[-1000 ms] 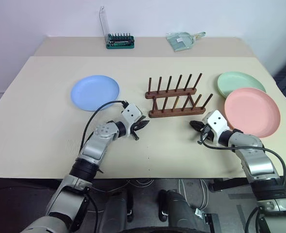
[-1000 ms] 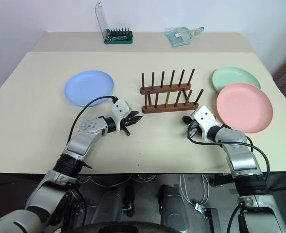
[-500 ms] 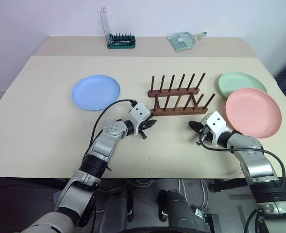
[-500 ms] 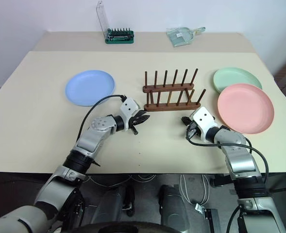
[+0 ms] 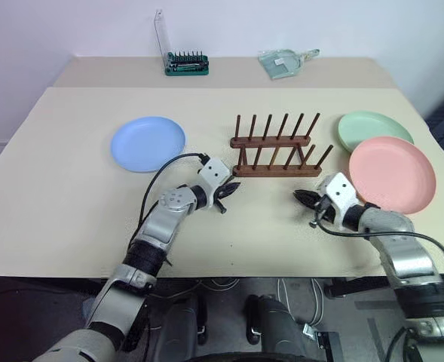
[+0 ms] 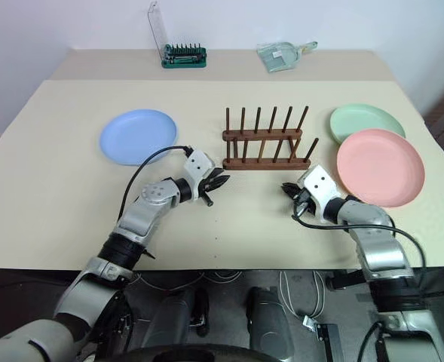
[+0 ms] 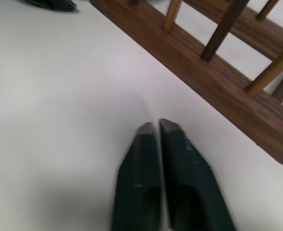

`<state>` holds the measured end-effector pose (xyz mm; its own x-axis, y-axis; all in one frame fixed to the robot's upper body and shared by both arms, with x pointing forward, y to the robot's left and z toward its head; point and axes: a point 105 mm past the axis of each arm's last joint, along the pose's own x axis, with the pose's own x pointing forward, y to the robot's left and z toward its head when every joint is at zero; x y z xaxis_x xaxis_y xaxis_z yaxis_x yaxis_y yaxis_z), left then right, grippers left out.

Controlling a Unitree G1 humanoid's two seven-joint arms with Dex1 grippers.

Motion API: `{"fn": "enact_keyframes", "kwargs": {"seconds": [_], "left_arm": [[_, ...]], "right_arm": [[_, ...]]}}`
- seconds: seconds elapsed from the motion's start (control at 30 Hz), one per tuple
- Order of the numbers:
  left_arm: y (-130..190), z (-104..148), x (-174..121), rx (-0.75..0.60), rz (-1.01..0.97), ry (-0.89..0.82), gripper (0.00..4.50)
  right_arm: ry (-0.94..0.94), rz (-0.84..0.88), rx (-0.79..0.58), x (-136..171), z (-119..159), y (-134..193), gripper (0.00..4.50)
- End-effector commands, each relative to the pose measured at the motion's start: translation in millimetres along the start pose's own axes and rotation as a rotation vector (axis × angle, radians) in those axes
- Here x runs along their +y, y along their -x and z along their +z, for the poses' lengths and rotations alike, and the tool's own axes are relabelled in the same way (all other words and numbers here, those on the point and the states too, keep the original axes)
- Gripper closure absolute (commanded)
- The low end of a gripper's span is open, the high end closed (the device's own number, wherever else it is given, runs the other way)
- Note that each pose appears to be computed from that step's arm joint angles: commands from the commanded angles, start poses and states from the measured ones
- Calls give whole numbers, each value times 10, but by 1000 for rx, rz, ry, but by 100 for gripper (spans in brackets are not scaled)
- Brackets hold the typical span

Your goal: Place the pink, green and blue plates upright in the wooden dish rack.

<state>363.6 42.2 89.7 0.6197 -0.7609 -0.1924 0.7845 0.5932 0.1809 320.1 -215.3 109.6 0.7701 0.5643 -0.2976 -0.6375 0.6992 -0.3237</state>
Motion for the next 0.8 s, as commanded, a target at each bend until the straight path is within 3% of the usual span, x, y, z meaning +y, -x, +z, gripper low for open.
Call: {"fn": "enact_keyframes", "kwargs": {"seconds": [0.03, 0.2, 0.43, 0.73, 0.8], "left_arm": [[237, 319, -81, -170, -115, 16, 345], [494, 434, -191, -233, -259, 23, 345], [684, 570, -394, -264, -433, -35, 345], [629, 616, -493, -272, -453, -48, 345], [614, 595, -497, -268, -448, -45, 345]], "right_arm": [[49, -77, -36, -290, 312, 383, 261], [111, -214, 78, -585, 245, 658, 10], [64, -380, 201, -722, -221, 741, 4], [61, -480, 258, -722, -509, 664, 4], [78, -498, 268, -737, -545, 650, 60]]}}
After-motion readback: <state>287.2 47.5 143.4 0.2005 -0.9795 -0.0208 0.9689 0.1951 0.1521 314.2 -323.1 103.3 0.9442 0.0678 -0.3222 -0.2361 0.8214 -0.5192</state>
